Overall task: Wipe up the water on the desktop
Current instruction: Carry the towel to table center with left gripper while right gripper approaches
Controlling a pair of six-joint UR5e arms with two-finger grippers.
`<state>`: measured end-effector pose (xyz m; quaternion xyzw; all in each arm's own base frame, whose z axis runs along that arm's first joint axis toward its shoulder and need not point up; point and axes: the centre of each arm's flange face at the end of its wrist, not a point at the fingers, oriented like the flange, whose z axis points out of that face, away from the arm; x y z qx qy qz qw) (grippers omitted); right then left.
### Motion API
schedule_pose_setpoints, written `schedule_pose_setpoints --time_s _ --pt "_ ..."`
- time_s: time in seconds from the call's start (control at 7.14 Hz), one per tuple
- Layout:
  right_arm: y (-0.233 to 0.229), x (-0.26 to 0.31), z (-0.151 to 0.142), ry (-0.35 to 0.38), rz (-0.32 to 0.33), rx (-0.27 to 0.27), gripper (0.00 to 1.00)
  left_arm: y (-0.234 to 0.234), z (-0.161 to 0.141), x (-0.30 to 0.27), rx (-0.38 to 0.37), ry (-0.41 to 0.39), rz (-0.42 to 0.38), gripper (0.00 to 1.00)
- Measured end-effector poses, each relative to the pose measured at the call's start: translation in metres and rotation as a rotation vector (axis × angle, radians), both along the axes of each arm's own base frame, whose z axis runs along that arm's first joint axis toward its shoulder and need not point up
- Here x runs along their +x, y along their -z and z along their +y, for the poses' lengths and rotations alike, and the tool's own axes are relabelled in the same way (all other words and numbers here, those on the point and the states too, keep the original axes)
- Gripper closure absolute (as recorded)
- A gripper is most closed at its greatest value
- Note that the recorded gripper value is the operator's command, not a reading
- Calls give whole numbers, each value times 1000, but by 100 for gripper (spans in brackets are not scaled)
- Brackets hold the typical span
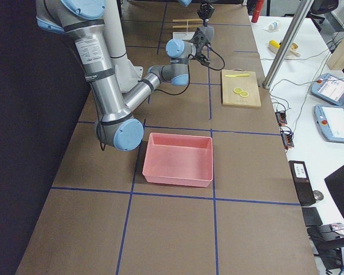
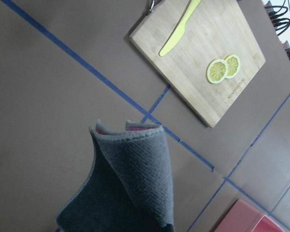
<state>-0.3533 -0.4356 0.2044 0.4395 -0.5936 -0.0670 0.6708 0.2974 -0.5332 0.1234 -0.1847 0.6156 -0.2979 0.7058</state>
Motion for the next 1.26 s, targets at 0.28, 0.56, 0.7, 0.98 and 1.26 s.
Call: schedule_pose_setpoints --time_s 0.28,0.56,0.7,0.98,1.26 --pt "1 -26 21 12 23 38 1 29 3 32 -43 35 20 100" --pt "1 -50 39 10 48 58 1 35 10 51 -50 27 23 100" --pt "6 -67 50 -7 80 73 1 36 15 58 -50 15 24 100" --pt "22 -86 58 -32 119 88 1 38 28 76 -57 -17 25 100" --pt "26 -89 58 -43 131 86 2 42 37 87 -63 -29 29 100"
